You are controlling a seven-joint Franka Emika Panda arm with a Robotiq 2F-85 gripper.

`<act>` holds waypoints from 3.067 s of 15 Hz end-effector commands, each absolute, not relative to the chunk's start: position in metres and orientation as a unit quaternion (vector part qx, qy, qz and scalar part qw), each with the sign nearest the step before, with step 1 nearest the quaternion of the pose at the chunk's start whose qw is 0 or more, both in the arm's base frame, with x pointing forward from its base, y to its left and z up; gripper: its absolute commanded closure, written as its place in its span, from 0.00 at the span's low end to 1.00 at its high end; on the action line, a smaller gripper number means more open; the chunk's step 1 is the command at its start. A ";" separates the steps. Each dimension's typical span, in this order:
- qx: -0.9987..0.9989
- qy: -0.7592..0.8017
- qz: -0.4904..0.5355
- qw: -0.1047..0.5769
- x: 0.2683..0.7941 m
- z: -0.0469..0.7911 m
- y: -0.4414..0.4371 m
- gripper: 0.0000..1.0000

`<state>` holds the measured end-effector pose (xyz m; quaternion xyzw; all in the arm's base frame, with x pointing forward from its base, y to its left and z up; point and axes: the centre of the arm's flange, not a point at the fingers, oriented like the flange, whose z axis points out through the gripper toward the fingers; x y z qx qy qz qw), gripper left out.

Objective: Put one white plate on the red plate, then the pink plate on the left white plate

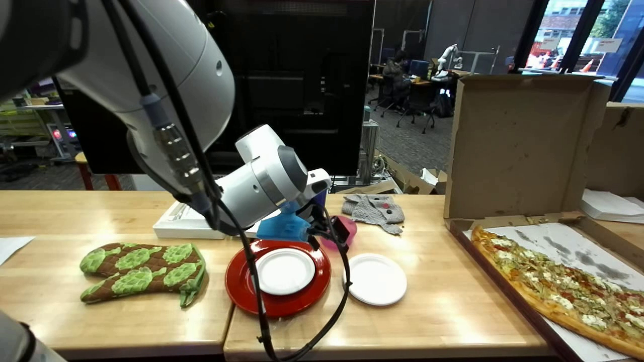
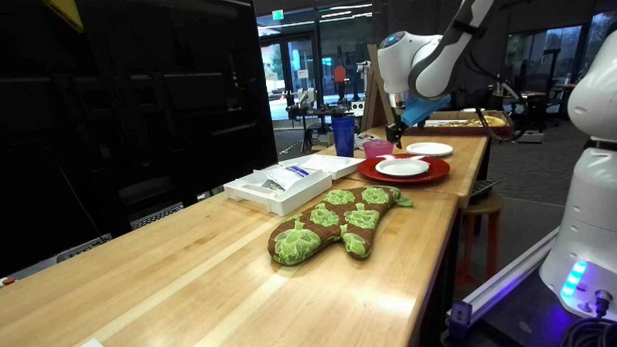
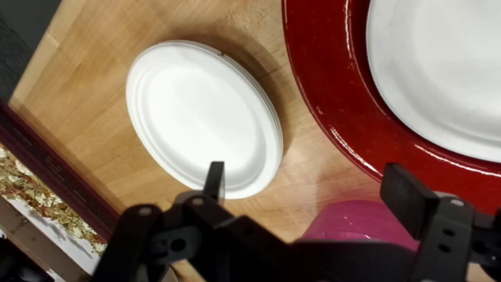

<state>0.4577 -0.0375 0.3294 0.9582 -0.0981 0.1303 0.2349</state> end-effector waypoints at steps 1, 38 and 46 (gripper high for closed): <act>0.960 -0.102 0.123 0.231 0.469 0.323 -0.051 0.00; 0.956 -0.133 0.085 0.248 0.489 0.287 -0.093 0.00; 0.950 -0.130 0.085 0.271 0.492 0.294 -0.100 0.00</act>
